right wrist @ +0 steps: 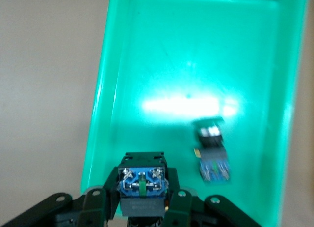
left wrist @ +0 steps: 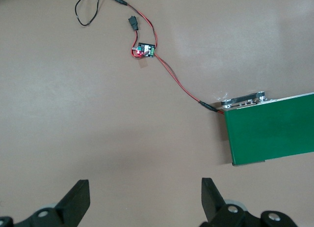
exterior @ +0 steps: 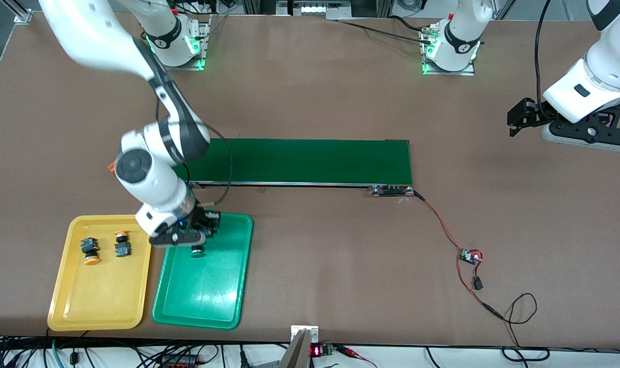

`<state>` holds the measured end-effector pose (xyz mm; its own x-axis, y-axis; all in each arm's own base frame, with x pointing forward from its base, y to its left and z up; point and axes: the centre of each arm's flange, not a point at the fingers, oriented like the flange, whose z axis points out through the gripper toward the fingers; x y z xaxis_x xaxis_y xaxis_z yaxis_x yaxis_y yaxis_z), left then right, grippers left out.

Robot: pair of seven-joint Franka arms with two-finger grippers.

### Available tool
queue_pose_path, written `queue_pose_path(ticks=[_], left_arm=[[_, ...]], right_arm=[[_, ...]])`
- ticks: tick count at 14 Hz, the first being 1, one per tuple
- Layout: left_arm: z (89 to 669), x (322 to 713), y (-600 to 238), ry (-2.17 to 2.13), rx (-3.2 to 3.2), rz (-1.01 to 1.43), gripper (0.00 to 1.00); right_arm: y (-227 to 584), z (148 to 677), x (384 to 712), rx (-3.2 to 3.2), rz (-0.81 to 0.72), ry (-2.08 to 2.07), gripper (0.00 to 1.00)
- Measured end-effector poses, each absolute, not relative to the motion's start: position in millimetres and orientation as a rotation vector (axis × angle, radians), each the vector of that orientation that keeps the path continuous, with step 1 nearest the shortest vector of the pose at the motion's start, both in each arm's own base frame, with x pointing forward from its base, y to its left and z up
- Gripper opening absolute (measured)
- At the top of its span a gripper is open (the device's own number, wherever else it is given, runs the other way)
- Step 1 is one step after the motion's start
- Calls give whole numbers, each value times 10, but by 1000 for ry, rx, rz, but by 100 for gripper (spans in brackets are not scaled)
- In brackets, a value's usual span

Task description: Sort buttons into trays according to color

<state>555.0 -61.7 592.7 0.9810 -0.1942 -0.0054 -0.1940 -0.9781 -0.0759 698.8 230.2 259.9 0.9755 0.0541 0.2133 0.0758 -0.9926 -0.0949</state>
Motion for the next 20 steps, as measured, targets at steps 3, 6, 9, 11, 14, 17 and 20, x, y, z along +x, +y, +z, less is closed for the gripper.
queue_pose_path(ticks=[3, 6, 9, 11, 14, 17, 20], left_arm=[[5928, 5549, -617, 299, -3051, -2, 100], [5930, 5548, -616, 299, -3051, -2, 100], [5929, 5547, -616, 299, -3051, 0, 100], [5929, 5547, -615, 299, -3051, 1, 100], [5930, 5546, -615, 299, -3051, 1, 100], [5932, 5546, -614, 298, -3051, 1, 100], [5934, 5547, -610, 297, -3051, 1, 100]], right_arm=[[2352, 2150, 7044, -3023, -366, -156, 41], [2270, 1990, 7076, -3027, -396, -152, 46], [2214, 1965, 7108, -3021, -435, -142, 62], [2222, 2000, 7126, -3015, -453, -143, 81], [2143, 2336, 7164, -3052, -418, -134, 100], [1857, 3085, 7135, -3135, -307, -85, 100], [1420, 3997, 6950, -3215, -177, -79, 100]])
